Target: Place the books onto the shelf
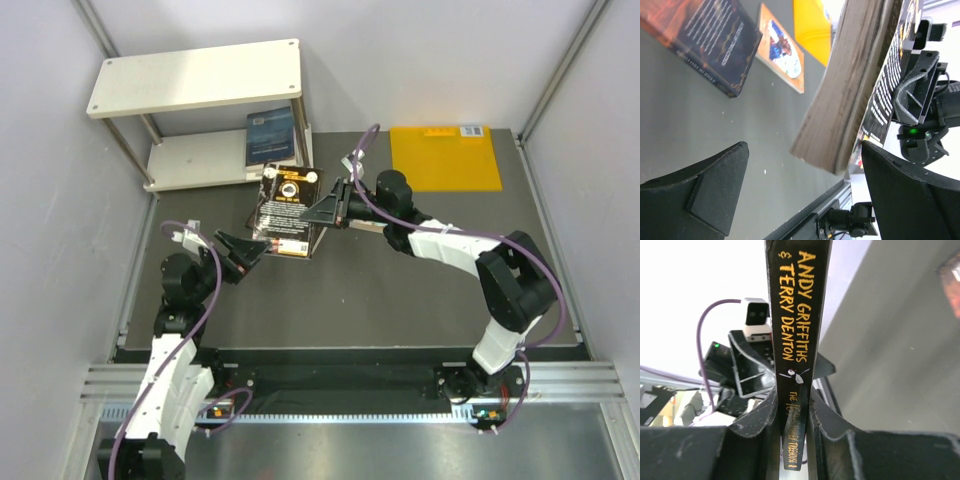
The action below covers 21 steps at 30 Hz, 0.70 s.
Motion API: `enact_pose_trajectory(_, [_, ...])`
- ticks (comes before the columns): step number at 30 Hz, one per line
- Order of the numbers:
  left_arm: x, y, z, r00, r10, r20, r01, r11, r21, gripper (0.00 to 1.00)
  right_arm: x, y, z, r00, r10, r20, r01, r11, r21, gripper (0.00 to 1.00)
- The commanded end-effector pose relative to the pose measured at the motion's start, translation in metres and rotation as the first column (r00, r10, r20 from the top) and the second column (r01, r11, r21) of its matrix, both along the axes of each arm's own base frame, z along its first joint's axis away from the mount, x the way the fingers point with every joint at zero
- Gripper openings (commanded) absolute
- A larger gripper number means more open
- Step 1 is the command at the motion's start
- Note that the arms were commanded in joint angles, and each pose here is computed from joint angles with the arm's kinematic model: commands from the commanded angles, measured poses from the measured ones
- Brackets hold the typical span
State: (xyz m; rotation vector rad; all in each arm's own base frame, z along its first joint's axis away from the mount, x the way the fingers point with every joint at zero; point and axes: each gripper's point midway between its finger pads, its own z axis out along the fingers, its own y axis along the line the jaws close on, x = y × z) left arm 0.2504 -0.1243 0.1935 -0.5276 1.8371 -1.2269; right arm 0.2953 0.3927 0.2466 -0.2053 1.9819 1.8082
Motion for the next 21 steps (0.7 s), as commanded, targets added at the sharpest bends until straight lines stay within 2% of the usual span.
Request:
enact_pose_trajectory(1, [0.006,-0.001,0.023,0.992,0.008,0.125,-0.004,1.000,-0.031,0.98,-0.015,0.006,0.040,0.995,0.051,0.091,-0.063,0.989,0.134,0.00])
enact_pose_trajectory(5, [0.007,0.000,0.026,0.990,0.017,0.141,-0.010,0.999,-0.050,0.95,-0.021,0.009,0.037,0.995,0.072,0.072,-0.082,0.986,0.146,0.00])
enact_pose_trajectory(8, [0.008,-0.001,0.035,0.985,0.014,0.170,-0.003,0.998,-0.068,0.79,-0.025,0.012,0.034,0.995,0.082,0.064,-0.090,0.985,0.145,0.00])
enact_pose_trajectory(9, [0.009,-0.002,0.039,0.983,0.010,0.184,0.003,0.997,-0.072,0.70,-0.026,0.012,0.033,0.995,0.082,0.062,-0.090,0.985,0.144,0.00])
enact_pose_trajectory(10, [0.009,-0.003,0.039,0.983,0.006,0.183,0.008,0.997,-0.076,0.41,-0.027,0.014,0.032,0.994,0.086,0.060,-0.094,0.985,0.143,0.00])
enact_pose_trajectory(12, [0.011,-0.003,0.043,0.984,0.007,0.179,0.009,0.996,-0.087,0.05,-0.028,0.014,0.031,0.994,0.090,0.056,-0.097,0.985,0.142,0.00])
enact_pose_trajectory(13, [0.012,-0.002,0.043,0.985,0.013,0.170,0.003,0.996,-0.091,0.00,-0.028,0.015,0.029,0.995,0.090,0.052,-0.096,0.986,0.140,0.00])
enact_pose_trajectory(19, [0.011,-0.003,0.070,0.978,-0.001,0.209,0.015,0.998,-0.067,0.00,-0.028,0.014,0.022,0.995,0.085,0.048,-0.090,0.988,0.128,0.00])
enact_pose_trajectory(21, [0.010,-0.002,0.082,0.974,0.005,0.225,0.006,0.999,-0.050,0.00,-0.029,0.013,0.020,0.995,0.082,0.057,-0.088,0.989,0.117,0.14])
